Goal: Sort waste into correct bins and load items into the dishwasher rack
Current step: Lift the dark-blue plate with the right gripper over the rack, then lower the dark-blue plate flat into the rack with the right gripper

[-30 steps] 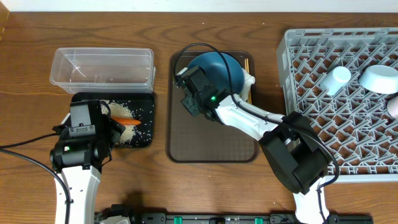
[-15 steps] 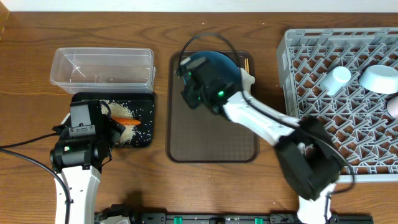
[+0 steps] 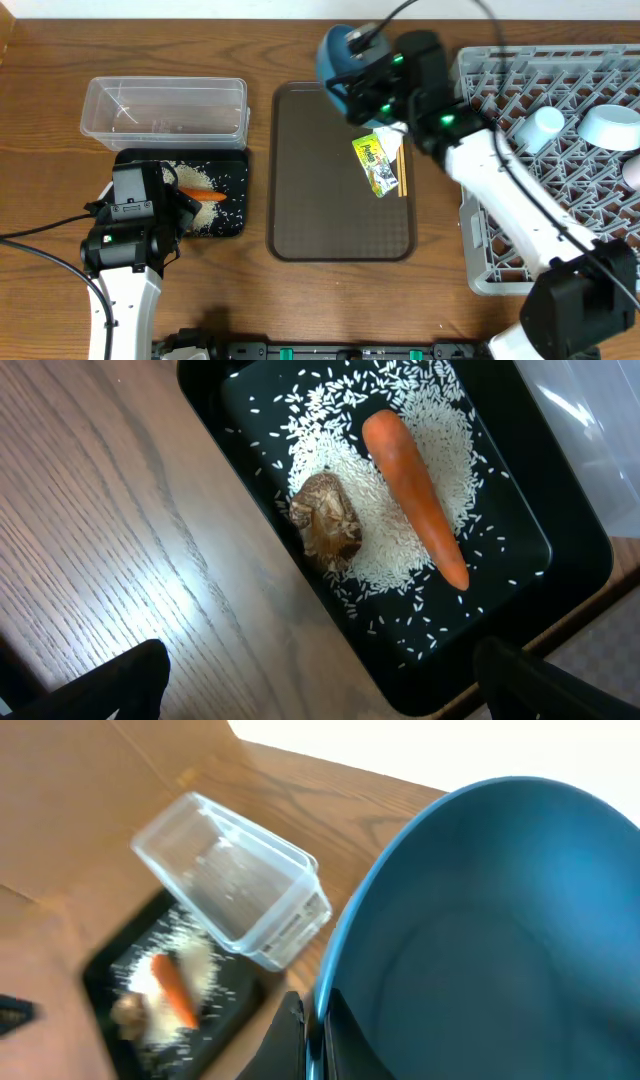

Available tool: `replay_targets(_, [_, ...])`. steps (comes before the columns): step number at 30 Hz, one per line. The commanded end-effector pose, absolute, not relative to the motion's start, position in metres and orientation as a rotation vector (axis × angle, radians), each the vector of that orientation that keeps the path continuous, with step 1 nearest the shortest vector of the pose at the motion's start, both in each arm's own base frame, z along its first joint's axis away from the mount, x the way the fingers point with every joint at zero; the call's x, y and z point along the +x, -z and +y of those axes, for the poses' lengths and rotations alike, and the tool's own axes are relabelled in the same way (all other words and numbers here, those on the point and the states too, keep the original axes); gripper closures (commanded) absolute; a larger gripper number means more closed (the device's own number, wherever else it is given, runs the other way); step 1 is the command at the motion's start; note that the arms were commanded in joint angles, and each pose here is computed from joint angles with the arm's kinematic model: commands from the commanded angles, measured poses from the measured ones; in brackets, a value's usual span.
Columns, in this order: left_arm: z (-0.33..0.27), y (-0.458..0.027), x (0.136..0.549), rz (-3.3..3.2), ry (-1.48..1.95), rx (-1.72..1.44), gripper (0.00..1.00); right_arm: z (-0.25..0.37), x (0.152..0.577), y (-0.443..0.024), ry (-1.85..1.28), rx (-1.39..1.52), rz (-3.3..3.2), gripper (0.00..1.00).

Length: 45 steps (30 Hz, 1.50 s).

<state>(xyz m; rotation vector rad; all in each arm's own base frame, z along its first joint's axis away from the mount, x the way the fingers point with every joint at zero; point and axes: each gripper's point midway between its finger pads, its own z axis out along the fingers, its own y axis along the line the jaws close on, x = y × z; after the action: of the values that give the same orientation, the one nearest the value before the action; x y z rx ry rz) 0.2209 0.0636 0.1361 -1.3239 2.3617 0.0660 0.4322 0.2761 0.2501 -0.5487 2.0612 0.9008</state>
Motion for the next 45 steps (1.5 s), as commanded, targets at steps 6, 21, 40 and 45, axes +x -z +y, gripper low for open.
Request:
replay_targets(6, [0.067,-0.141,0.222,2.351,-0.081,-1.311,0.02,0.212,0.428,-0.295,-1.299,-0.463,2.0,0.99])
replay_targets(21, [0.067,-0.141,0.222,2.351,-0.081,-1.311,0.02,0.098,0.403,-0.298,-1.174,-0.188,2.137,0.99])
replay_targets(40, [0.067,-0.141,0.222,2.351,-0.081,-1.311,0.02,0.013,0.324,-0.319,-1.034,0.137,2.198,0.99])
replay_targets(45, [0.067,-0.141,0.222,2.351,-0.081,-1.311,0.02,-0.025,0.304,-0.303,-1.008,0.26,2.195,0.99])
